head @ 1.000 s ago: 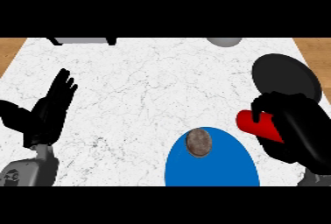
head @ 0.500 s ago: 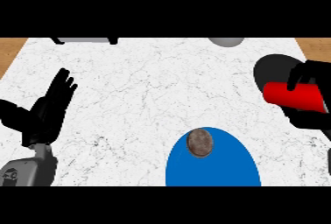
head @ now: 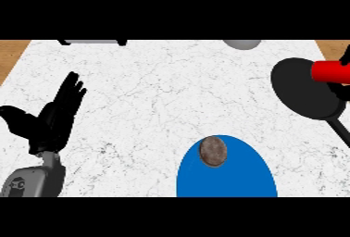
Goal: Pick the can from the plate and place it in the pan
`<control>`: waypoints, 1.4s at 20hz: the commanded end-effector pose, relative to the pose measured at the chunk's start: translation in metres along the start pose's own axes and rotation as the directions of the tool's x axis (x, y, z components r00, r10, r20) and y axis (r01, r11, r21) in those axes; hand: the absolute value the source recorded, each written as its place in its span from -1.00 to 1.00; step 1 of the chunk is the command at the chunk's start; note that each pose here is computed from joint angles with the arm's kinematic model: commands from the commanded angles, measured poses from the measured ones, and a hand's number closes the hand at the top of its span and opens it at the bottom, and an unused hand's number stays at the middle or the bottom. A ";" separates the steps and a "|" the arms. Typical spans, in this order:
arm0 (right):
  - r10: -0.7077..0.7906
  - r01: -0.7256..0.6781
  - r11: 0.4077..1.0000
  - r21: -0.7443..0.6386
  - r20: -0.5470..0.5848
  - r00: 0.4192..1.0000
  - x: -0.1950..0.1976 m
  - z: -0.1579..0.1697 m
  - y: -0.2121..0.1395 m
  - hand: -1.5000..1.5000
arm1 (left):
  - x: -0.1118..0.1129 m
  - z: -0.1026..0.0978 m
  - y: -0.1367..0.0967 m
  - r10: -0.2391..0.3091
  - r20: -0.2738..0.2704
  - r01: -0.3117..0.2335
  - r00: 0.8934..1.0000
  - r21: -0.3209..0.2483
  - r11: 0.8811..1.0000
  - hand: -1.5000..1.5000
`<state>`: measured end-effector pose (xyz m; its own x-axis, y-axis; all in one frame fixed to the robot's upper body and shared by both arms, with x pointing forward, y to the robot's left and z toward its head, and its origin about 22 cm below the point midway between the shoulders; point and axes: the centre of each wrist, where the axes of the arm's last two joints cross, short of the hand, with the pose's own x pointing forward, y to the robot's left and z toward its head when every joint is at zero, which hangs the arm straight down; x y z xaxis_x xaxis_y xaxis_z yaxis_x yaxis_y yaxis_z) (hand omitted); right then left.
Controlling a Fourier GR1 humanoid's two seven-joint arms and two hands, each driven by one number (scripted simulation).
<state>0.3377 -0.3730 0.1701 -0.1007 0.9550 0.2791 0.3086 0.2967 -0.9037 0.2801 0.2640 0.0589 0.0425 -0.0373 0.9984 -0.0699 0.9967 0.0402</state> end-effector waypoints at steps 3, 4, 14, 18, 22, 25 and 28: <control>-0.051 0.050 0.998 -0.044 -0.029 0.998 -0.071 -0.016 -0.014 1.00 | 0.012 0.001 -0.002 -0.008 0.015 0.008 1.000 -0.018 1.000 0.00; -0.013 0.013 1.000 0.009 -0.021 1.000 -0.073 -0.011 0.023 1.00 | 0.017 -0.011 -0.010 0.006 0.010 -0.006 1.000 -0.002 1.000 0.00; -0.057 0.055 0.995 0.085 0.015 0.998 -0.078 -0.020 0.080 1.00 | -0.001 0.000 -0.009 -0.004 0.019 0.004 1.000 -0.029 1.000 0.00; -0.043 0.062 0.983 0.170 -0.113 0.993 -0.087 0.002 0.106 1.00 | 0.012 -0.009 -0.014 0.012 0.029 -0.011 1.000 -0.029 1.000 0.00; -0.111 0.169 0.961 0.218 -0.255 0.961 -0.092 0.002 0.102 -1.00 | 0.006 -0.008 -0.021 0.017 0.018 -0.016 1.000 -0.064 0.998 0.00; -0.115 0.178 0.946 0.272 -0.234 0.966 -0.104 0.017 0.105 -1.00 | 0.007 -0.004 -0.016 0.000 0.030 0.001 1.000 -0.042 0.999 0.00; -0.190 0.231 0.950 0.211 -0.199 0.961 -0.110 0.017 0.097 -1.00 | 0.011 -0.016 -0.018 0.008 0.021 -0.007 1.000 -0.046 0.999 0.00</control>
<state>0.3680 -0.4445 0.0516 0.0570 0.8855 0.4611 0.0649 0.4576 -0.8868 0.2906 0.2513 0.0654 0.0199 -0.0356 0.9992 -0.0242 0.9991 0.0361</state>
